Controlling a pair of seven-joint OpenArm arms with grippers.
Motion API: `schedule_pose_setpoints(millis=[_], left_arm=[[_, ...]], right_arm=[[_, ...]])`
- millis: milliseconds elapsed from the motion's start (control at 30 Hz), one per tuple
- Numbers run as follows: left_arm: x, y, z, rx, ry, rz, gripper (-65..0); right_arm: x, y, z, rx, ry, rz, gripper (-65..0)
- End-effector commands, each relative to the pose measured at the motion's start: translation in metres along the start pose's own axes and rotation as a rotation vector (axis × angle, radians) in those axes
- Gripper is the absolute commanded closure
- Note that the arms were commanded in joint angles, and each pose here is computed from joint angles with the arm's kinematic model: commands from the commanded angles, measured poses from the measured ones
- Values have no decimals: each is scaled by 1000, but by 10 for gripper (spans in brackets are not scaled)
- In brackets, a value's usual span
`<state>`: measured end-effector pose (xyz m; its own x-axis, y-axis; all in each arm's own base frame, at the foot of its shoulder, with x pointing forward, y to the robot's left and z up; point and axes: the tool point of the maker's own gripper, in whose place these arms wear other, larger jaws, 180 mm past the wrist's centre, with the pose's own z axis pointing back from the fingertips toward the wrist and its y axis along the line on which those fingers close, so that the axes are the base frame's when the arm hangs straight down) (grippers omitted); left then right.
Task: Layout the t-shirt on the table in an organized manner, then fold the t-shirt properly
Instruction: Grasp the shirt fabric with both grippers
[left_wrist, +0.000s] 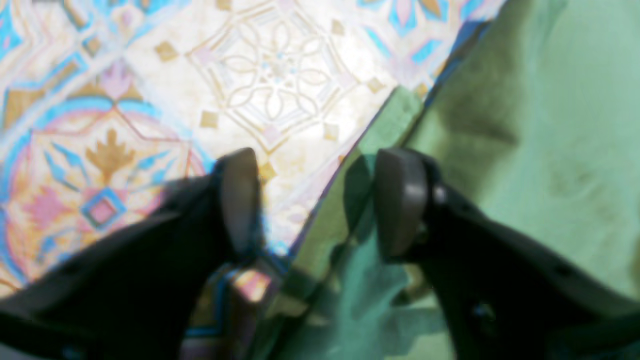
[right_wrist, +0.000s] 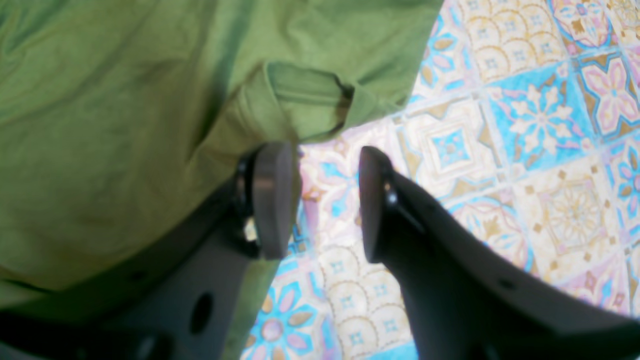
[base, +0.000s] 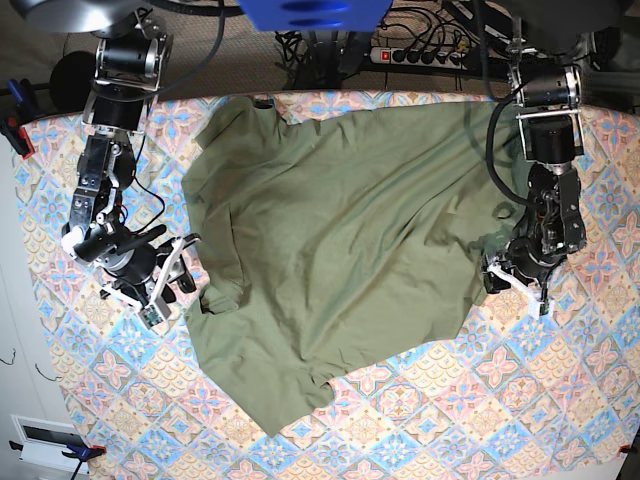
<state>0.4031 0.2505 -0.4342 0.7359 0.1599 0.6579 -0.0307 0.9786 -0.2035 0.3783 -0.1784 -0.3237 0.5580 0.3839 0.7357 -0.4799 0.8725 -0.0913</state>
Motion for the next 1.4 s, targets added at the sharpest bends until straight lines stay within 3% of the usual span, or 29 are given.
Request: schedule_pose_setpoints(millis=[0, 167, 400, 733, 933, 1100, 1267, 1367], left_arm=[[-15, -10, -3, -27, 75, -21, -255], [-6, -17, -5, -38, 72, -48, -1], [21, -18, -3, -37, 18, -52, 0], [77, 81, 46, 121, -210, 159, 0], [85, 112, 65, 178, -272, 171, 0], [74, 94, 52, 147, -227, 139, 0], [57, 55, 29, 87, -136, 20, -129], [49, 34, 20, 38, -115, 10, -203]], right_arm=[[21, -8, 7, -19, -62, 16, -215], [21, -8, 7, -19, -61, 17, -215], [20, -7, 7, -19, -60, 17, -214], [20, -5, 7, -14, -59, 19, -216], [22, 11, -2, 29, -45, 57, -219], [22, 21, -6, 53, -33, 83, -269], [22, 21, -6, 54, -32, 82, -285], [22, 21, -6, 53, -32, 81, -285]])
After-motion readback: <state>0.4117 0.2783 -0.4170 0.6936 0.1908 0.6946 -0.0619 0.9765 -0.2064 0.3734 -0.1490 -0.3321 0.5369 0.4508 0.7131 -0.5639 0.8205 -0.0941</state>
